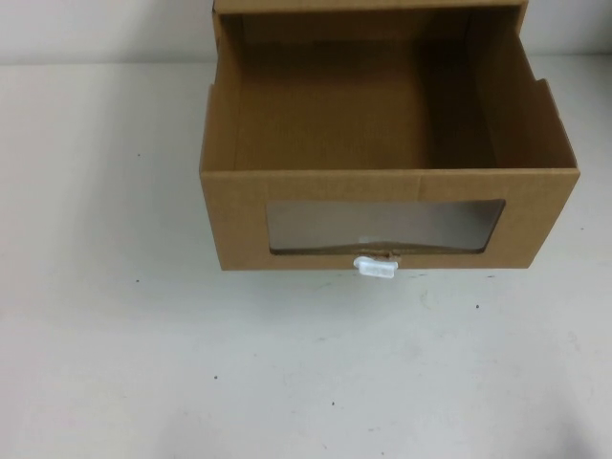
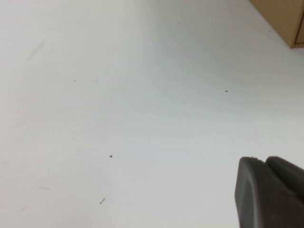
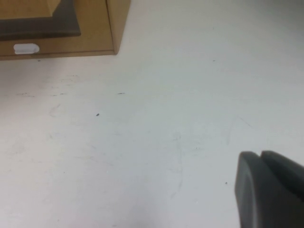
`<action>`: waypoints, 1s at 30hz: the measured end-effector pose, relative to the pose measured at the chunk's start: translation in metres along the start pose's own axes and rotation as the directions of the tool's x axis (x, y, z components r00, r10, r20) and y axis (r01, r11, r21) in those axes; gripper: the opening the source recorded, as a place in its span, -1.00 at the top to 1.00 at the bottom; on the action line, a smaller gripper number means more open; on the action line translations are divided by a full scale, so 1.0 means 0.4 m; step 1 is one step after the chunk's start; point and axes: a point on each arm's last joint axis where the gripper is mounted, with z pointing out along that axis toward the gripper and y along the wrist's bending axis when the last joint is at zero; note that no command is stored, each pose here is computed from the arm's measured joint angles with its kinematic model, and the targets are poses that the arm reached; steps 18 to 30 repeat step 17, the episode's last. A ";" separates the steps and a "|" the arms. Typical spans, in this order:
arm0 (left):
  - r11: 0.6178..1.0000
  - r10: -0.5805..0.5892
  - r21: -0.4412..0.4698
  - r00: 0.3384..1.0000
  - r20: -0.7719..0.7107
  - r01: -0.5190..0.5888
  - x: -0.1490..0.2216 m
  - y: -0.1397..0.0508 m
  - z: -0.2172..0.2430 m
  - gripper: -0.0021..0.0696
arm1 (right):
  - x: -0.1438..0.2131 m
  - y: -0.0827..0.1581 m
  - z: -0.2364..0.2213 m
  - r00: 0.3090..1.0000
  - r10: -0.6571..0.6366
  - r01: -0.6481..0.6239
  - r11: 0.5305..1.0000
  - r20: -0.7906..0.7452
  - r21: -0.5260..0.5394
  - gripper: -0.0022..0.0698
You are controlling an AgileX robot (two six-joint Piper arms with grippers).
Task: Open the shoe box
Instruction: 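Pull the top drawer of the cardboard box fully open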
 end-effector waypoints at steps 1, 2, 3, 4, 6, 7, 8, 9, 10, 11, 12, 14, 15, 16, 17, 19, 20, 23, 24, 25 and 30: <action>1.000 0.000 0.000 1.000 -0.001 0.000 0.000 0.000 0.000 0.94 | 0.000 0.000 0.000 1.000 0.000 0.000 1.000 0.000 0.000 0.99; 1.000 0.000 0.000 1.000 -0.001 0.000 0.000 0.000 0.000 0.94 | 0.000 0.000 0.000 1.000 0.000 0.000 1.000 0.000 0.000 0.99; 1.000 0.000 0.000 1.000 -0.001 0.000 0.000 0.000 0.000 0.94 | 0.000 0.000 0.000 1.000 0.000 0.000 1.000 0.000 0.000 0.99; 1.000 0.000 0.000 1.000 -0.001 0.000 0.000 0.000 0.000 0.94 | 0.000 0.000 0.000 1.000 0.000 0.000 1.000 0.000 0.000 0.99; 1.000 0.000 0.000 1.000 -0.001 0.000 0.000 0.000 0.000 0.94 | 0.000 0.000 0.000 1.000 0.002 -0.002 1.000 0.000 -0.001 0.99; 1.000 0.000 0.000 1.000 -0.001 0.000 0.000 0.000 0.000 0.94 | 0.000 0.000 0.000 1.000 0.002 -0.002 1.000 0.000 -0.001 0.99; 1.000 -0.002 0.000 1.000 -0.001 0.002 0.000 0.000 0.000 0.94 | 0.000 0.000 0.000 1.000 0.003 -0.003 1.000 0.000 -0.001 0.99; 1.000 -0.002 0.000 1.000 -0.001 0.002 0.000 0.000 0.000 0.94 | 0.000 0.000 0.000 1.000 0.003 -0.003 1.000 0.000 -0.001 0.99; 1.000 -0.002 0.000 1.000 -0.001 0.002 0.000 0.000 0.000 0.94 | 0.000 0.000 0.000 1.000 0.003 -0.003 1.000 0.000 -0.001 0.99; 1.000 -0.002 0.000 1.000 -0.001 0.002 0.000 0.000 0.000 0.94 | 0.000 0.000 0.000 1.000 0.003 -0.003 1.000 0.000 -0.001 0.99; 1.000 -0.002 0.000 1.000 -0.001 0.002 0.000 0.000 0.000 0.94 | 0.000 0.000 0.000 1.000 0.003 -0.003 1.000 0.000 -0.001 0.99; 1.000 -0.002 0.000 1.000 -0.001 0.002 0.000 0.000 0.000 0.94 | 0.000 0.001 0.000 1.000 0.007 -0.007 1.000 0.000 -0.003 0.99; 1.000 -0.002 0.000 1.000 -0.001 0.002 0.000 0.000 0.000 0.94 | 0.000 0.001 0.000 1.000 0.009 -0.009 1.000 0.001 -0.004 0.99; 1.000 -0.002 0.000 1.000 -0.001 0.002 0.000 0.000 0.000 0.94 | 0.000 0.001 0.000 1.000 0.013 -0.013 1.000 0.001 -0.005 0.99; 1.000 -0.002 0.000 1.000 -0.001 0.002 0.000 0.000 0.000 0.94 | 0.000 0.001 0.000 1.000 0.015 -0.015 1.000 0.001 -0.006 0.99; 1.000 -0.002 0.000 1.000 -0.001 0.002 0.000 0.000 0.000 0.94 | 0.000 0.001 0.000 1.000 0.015 -0.015 1.000 0.001 -0.006 0.99; 1.000 -0.002 0.000 1.000 -0.001 0.002 0.000 0.000 0.000 0.94 | 0.000 0.001 0.000 1.000 0.015 -0.015 1.000 0.001 -0.006 0.99; 1.000 -0.002 0.000 1.000 -0.001 0.002 0.000 0.000 0.000 0.94 | 0.000 0.001 0.000 1.000 0.015 -0.015 1.000 0.001 -0.006 0.99; 1.000 -0.002 0.000 1.000 -0.001 0.002 0.000 0.000 0.000 0.94 | 0.000 0.001 0.000 1.000 0.015 -0.015 1.000 0.001 -0.006 0.99; 1.000 -0.002 0.000 1.000 -0.001 0.002 0.000 0.000 0.000 0.94 | 0.000 0.001 0.000 1.000 0.015 -0.015 1.000 0.001 -0.006 0.99; 1.000 -0.002 0.000 1.000 -0.001 0.002 0.000 0.000 0.000 0.94 | 0.000 0.001 0.000 1.000 0.015 -0.015 1.000 0.001 -0.006 0.99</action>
